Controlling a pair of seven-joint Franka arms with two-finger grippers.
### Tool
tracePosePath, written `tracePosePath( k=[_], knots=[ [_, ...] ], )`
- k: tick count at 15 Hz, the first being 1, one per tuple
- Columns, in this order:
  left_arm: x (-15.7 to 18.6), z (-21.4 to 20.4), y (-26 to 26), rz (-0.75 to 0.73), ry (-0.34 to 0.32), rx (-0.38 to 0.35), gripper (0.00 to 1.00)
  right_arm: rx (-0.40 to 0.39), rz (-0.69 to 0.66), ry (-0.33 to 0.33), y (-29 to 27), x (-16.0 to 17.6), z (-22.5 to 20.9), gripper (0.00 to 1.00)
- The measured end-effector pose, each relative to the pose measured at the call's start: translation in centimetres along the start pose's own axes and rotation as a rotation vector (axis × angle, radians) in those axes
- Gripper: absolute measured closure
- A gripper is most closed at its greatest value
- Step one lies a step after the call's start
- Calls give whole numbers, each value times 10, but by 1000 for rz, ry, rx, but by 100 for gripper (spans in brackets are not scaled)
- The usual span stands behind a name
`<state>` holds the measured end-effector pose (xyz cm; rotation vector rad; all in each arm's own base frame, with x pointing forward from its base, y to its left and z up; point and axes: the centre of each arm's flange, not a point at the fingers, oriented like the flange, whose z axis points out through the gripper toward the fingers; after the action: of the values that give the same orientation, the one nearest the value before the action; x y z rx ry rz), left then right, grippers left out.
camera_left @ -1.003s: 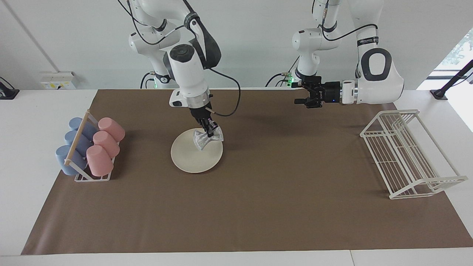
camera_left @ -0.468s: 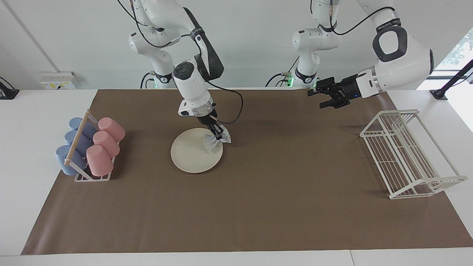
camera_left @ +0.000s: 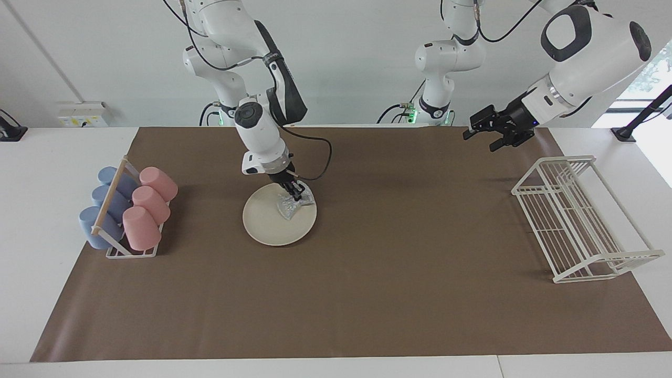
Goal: Wipe plate with sponge
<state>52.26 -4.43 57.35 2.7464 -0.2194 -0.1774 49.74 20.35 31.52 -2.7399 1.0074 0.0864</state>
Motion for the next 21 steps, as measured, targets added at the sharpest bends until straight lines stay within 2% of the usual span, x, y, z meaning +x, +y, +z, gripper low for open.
tracePosePath(
  k=[3,6,8,12,14,17,21],
  knots=[
    [-2,-11,-7,2,0,111,0,14,-87,26,23,42,-7,87],
    [-3,-16,-11,1,-3,165,0,19,-107,32,23,43,-7,87],
    [-3,-18,-10,5,-2,174,0,17,-97,27,17,33,-4,87],
    [-1,-15,4,26,-6,180,0,7,59,2,-15,-28,9,87],
    [-1,-15,7,29,-5,181,0,10,93,1,-22,-43,12,87],
    [-1,-16,7,29,-3,182,0,15,41,9,-15,-26,8,87],
    [-1,-16,7,27,-2,181,0,24,-108,36,15,31,-4,87]
  ],
)
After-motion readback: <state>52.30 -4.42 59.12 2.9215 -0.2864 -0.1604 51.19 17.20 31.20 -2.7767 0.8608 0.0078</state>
